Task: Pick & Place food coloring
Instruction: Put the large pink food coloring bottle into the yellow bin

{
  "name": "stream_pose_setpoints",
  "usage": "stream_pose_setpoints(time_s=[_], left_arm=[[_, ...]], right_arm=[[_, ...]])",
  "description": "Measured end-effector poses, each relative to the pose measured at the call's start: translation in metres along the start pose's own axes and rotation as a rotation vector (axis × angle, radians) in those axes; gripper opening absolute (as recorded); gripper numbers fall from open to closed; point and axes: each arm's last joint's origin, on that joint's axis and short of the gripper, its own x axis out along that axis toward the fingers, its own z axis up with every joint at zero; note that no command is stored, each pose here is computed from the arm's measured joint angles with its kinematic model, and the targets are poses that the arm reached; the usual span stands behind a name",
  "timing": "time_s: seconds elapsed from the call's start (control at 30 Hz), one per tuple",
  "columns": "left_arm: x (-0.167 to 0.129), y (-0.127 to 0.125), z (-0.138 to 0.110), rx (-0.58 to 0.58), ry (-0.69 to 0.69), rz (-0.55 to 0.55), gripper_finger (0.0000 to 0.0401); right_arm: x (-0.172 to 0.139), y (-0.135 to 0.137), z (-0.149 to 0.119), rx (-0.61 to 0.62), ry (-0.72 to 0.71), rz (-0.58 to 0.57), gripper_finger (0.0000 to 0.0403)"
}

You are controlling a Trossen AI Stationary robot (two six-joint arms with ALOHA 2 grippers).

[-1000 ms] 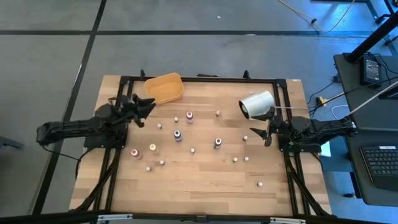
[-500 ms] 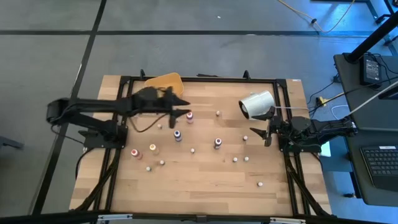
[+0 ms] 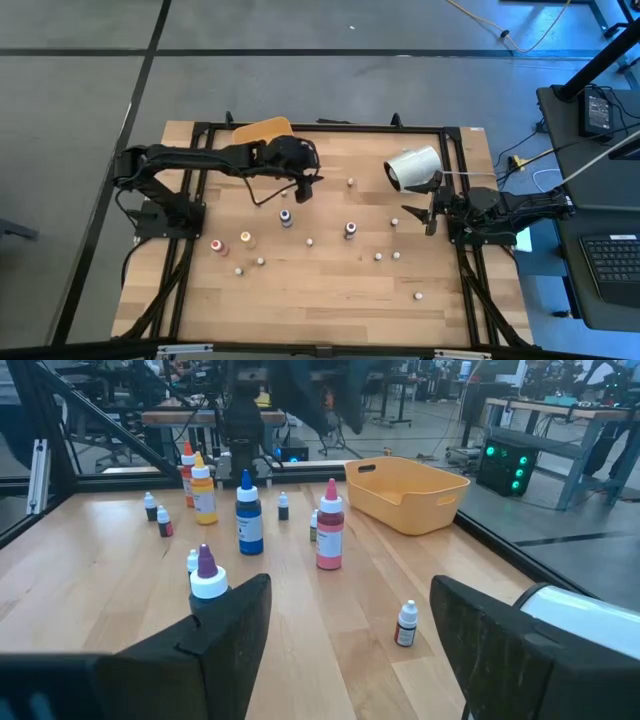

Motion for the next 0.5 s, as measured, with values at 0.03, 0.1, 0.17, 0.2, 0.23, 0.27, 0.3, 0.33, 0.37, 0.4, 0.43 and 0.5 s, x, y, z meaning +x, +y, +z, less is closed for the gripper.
stream_pose_setpoints(time_s=[0.03, 0.1, 0.17, 0.2, 0.23, 0.27, 0.3, 0.33, 0.37, 0.4, 0.43, 0.5], left_arm=[[0.0001, 0.0003, -0.0004, 0.0, 0.004, 0.011, 0.0166], [0.0001, 0.0007, -0.0008, 0.0, 0.008, 0.02, 0.0166], [0.0001, 0.0007, -0.0007, 0.0, 0.007, 0.02, 0.0166], [0.0001, 0.0007, -0.0008, 0.0, 0.008, 0.02, 0.0166], [0.0001, 0.0007, -0.0008, 0.0, 0.008, 0.02, 0.0166], [0.0001, 0.0006, -0.0008, 0.0, 0.008, 0.02, 0.0166], [0.0001, 0.0006, -0.0008, 0.0, 0.008, 0.02, 0.0166], [0.0001, 0.0006, -0.0008, 0.0, 0.008, 0.02, 0.0166], [0.0001, 0.0007, -0.0008, 0.0, 0.008, 0.02, 0.0166], [0.0001, 0.0007, -0.0007, 0.0, 0.007, 0.02, 0.0166], [0.0001, 0.0007, -0.0008, 0.0, 0.008, 0.02, 0.0166], [0.0001, 0.0006, -0.0007, 0.0, 0.007, 0.02, 0.0166]], right_arm=[[0.0, 0.0, 0.0, 0.0, 0.0, 0.0, 0.0275], [0.0, 0.0, 0.0, 0.0, 0.0, 0.0, 0.0275], [0.0, 0.0, 0.0, 0.0, 0.0, 0.0, 0.0275], [0.0, 0.0, 0.0, 0.0, 0.0, 0.0, 0.0275], [0.0, 0.0, 0.0, 0.0, 0.0, 0.0, 0.0275], [0.0, 0.0, 0.0, -0.001, 0.0, 0.0, 0.0275], [0.0, 0.0, 0.0, -0.001, 0.0, 0.0, 0.0275], [0.0, 0.0, 0.0, 0.0, 0.0, 0.0, 0.0275], [0.0, 0.0, 0.0, 0.0, 0.0, 0.0, 0.0275], [0.0, 0.0, 0.0, -0.001, 0.0, 0.0, 0.0275], [0.0, 0.0, 0.0, -0.001, 0.0, 0.0, 0.0275], [0.0, 0.0, 0.0, -0.001, 0.0, 0.0, 0.0275]])
